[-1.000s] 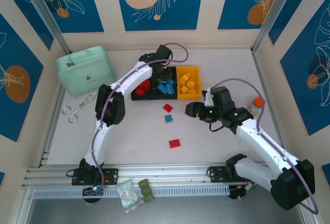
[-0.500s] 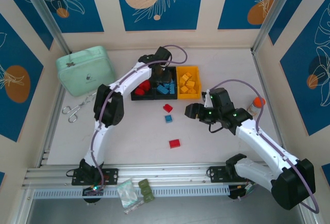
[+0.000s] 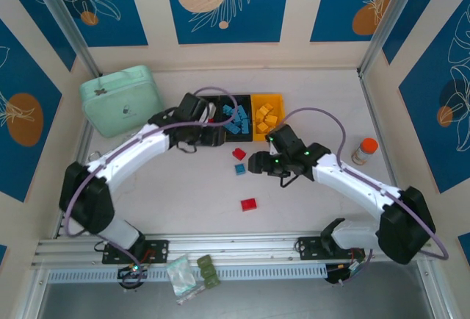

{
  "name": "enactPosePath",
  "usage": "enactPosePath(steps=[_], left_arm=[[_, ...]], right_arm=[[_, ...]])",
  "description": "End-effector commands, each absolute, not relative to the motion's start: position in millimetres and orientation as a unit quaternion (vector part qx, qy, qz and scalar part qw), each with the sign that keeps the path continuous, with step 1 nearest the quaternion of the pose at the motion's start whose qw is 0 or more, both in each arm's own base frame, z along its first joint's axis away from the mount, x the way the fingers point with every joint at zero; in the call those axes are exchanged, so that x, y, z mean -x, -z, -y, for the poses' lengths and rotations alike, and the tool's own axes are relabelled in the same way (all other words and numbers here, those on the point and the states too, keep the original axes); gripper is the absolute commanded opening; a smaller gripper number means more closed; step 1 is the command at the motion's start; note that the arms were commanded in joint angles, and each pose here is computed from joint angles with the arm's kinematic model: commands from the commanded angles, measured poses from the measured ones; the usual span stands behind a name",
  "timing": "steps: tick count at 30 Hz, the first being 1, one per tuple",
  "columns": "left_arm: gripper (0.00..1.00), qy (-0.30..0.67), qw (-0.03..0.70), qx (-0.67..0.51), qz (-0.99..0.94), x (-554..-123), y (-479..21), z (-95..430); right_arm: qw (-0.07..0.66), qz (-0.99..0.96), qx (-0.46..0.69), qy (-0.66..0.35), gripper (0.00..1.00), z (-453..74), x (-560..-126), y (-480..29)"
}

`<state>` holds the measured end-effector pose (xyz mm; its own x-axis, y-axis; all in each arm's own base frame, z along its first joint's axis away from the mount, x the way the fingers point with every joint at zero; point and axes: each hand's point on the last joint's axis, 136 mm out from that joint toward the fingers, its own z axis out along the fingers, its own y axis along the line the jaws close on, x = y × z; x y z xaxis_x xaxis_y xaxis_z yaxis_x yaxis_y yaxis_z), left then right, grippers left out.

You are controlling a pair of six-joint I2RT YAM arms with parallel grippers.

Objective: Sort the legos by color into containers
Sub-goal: Pick up the lego from the center of the table.

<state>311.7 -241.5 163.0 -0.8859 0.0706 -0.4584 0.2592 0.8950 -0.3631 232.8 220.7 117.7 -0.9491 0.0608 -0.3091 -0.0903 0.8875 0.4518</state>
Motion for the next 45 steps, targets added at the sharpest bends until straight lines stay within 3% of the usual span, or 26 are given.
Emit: enactPosePath(steps=[1, 11, 21, 27, 32, 39, 45], left_arm=[[0.60, 0.263, 0.211, -0.072, -0.939, -280.8, -159.2, 238.0], [0.64, 0.294, 0.206, -0.012, -0.933, -215.2, -139.2, 196.5], [0.66, 0.282, 0.195, 0.008, -0.939, -197.7, -120.6, 180.5], [0.65, 0.280, 0.191, 0.009, -0.941, -199.5, -115.8, 181.9], [0.65, 0.280, 0.188, 0.012, -0.941, -199.4, -113.4, 182.4], [0.65, 0.297, 0.192, 0.014, -0.935, -203.9, -116.6, 189.4], [0.65, 0.308, 0.187, 0.020, -0.933, -205.2, -115.2, 193.6]], right_arm=[[0.154, -0.967, 0.020, -0.201, 0.66, -228.7, -238.2, -110.1], [0.101, -0.986, 0.048, -0.126, 0.66, -261.0, -257.1, -69.4], [0.074, -0.992, 0.072, -0.068, 0.63, -274.3, -268.1, -38.4], [0.067, -0.993, 0.080, -0.047, 0.48, -276.9, -273.2, -28.3], [0.074, -0.992, 0.093, -0.037, 0.32, -277.5, -271.7, -37.3], [0.109, -0.986, 0.109, -0.055, 0.30, -278.1, -275.2, -80.8], [0.147, -0.979, 0.114, -0.083, 0.30, -283.1, -310.1, -118.5]])
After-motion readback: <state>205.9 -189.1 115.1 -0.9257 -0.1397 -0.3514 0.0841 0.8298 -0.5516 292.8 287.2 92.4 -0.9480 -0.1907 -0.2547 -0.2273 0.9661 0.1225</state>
